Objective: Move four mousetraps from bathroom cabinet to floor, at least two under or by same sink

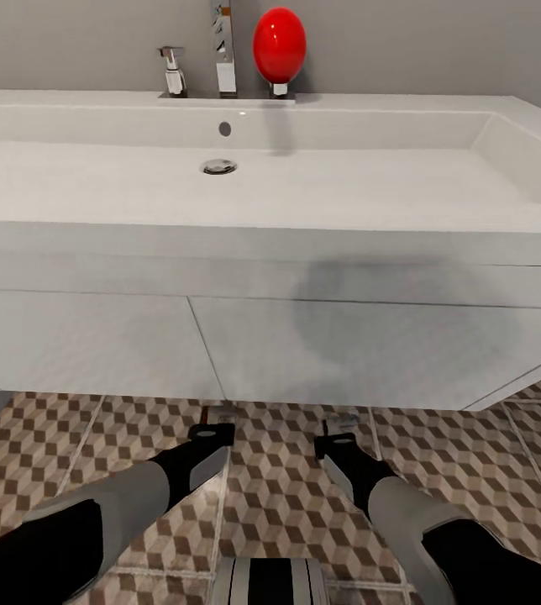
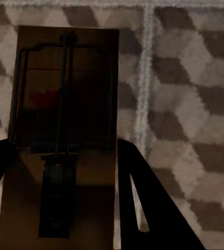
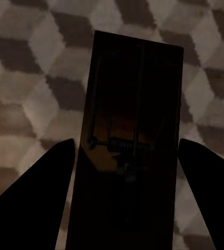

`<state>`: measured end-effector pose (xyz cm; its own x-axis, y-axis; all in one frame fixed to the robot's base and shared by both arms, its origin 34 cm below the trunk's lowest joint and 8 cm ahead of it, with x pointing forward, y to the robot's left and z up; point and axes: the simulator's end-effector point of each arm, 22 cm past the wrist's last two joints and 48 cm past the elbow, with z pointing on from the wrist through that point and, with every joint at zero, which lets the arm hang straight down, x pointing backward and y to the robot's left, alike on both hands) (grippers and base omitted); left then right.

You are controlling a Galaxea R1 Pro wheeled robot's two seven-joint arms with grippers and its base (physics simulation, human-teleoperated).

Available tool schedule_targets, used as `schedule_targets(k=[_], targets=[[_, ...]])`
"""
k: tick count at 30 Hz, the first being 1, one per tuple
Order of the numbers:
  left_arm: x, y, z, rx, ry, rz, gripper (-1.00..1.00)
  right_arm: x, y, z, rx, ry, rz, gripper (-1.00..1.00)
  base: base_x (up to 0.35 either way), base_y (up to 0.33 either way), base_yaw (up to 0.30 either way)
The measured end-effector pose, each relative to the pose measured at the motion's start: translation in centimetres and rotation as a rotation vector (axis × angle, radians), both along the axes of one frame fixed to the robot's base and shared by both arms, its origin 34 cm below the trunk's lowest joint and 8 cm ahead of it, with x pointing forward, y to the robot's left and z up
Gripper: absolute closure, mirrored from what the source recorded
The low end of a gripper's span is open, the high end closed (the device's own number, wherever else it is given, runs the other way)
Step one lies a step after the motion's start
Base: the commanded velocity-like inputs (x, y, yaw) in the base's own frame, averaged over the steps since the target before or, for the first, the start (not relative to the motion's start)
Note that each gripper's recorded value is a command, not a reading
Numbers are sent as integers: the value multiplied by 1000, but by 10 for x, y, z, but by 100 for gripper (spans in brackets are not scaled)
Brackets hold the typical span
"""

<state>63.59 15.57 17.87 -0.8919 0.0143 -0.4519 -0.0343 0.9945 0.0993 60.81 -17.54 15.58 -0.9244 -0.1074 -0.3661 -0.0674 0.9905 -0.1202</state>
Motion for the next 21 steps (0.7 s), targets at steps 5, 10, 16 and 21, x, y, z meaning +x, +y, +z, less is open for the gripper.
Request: schedule_targets(k=[5,10,16,21], targets=[[32,-3,18,-2,-41,1,100,25,-18,14,-71,8,-18,100,0,0,0],[46,-7,27,10,-11,-27,100,49,-22,28,-82,-11,-28,100,0,0,0],[50,16,27,58,32,-14,100,46,-24,29,-90,53,-29,100,0,0,0],[47,15,23,14,45,7,100,41,-27,28,-98,79,-25,100,0,0,0]])
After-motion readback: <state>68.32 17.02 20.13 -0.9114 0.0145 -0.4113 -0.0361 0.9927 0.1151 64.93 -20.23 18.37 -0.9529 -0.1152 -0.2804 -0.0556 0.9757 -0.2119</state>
